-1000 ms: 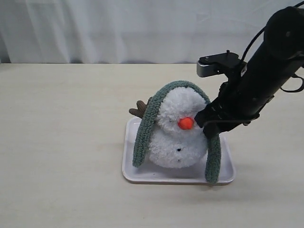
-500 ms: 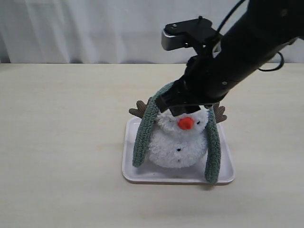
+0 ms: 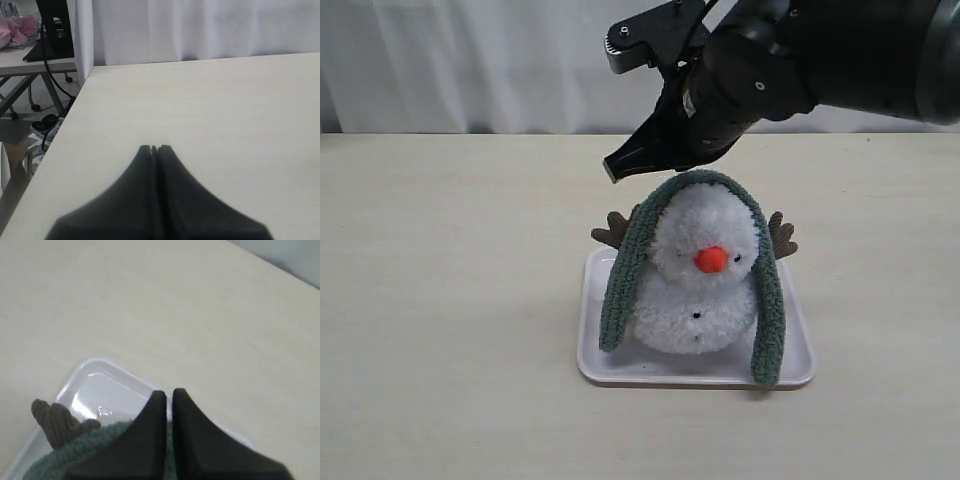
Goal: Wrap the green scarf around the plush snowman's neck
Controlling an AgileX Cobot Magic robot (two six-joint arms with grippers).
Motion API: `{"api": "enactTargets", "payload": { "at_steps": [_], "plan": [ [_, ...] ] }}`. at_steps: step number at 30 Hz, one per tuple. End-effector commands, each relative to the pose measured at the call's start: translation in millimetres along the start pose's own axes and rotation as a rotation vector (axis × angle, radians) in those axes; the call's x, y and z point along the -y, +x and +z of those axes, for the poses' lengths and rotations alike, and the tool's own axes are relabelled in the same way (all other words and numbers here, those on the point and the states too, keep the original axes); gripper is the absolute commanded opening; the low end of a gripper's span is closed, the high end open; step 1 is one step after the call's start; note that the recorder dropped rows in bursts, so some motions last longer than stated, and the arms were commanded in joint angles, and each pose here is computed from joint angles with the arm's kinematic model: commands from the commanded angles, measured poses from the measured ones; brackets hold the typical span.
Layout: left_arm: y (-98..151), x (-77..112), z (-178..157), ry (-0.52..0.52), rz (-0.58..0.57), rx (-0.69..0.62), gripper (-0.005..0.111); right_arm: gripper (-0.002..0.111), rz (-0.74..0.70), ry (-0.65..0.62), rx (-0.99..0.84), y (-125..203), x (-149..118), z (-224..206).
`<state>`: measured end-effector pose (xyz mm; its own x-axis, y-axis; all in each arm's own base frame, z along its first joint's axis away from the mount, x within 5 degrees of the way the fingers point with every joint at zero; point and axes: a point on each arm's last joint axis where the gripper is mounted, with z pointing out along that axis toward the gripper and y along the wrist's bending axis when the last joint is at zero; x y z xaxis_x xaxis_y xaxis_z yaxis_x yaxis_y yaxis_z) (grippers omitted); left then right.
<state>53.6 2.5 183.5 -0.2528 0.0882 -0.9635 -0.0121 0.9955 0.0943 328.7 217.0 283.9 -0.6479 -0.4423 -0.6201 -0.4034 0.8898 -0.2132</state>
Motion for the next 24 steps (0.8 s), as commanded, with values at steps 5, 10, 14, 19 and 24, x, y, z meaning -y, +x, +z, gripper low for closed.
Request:
{"api": "enactTargets", "payload": {
  "at_steps": [5, 10, 14, 19, 24],
  "plan": [
    [0, 0.0, 0, -0.001, -0.003, 0.010, 0.000, 0.004, -0.029, 0.004, -0.063, 9, -10, 33],
    [0, 0.0, 0, -0.001, -0.003, 0.010, 0.000, 0.004, -0.023, -0.010, -0.123, 19, -18, 53],
    [0, 0.0, 0, -0.001, -0.003, 0.010, 0.000, 0.004, -0.043, -0.010, -0.151, 24, -22, 65],
    [0, 0.0, 0, -0.001, -0.003, 0.010, 0.000, 0.004, -0.048, -0.009, -0.152, 24, -22, 66],
    [0, 0.0, 0, -0.001, -0.003, 0.010, 0.000, 0.004, -0.035, -0.016, -0.108, 17, -18, 52]
  ]
}}
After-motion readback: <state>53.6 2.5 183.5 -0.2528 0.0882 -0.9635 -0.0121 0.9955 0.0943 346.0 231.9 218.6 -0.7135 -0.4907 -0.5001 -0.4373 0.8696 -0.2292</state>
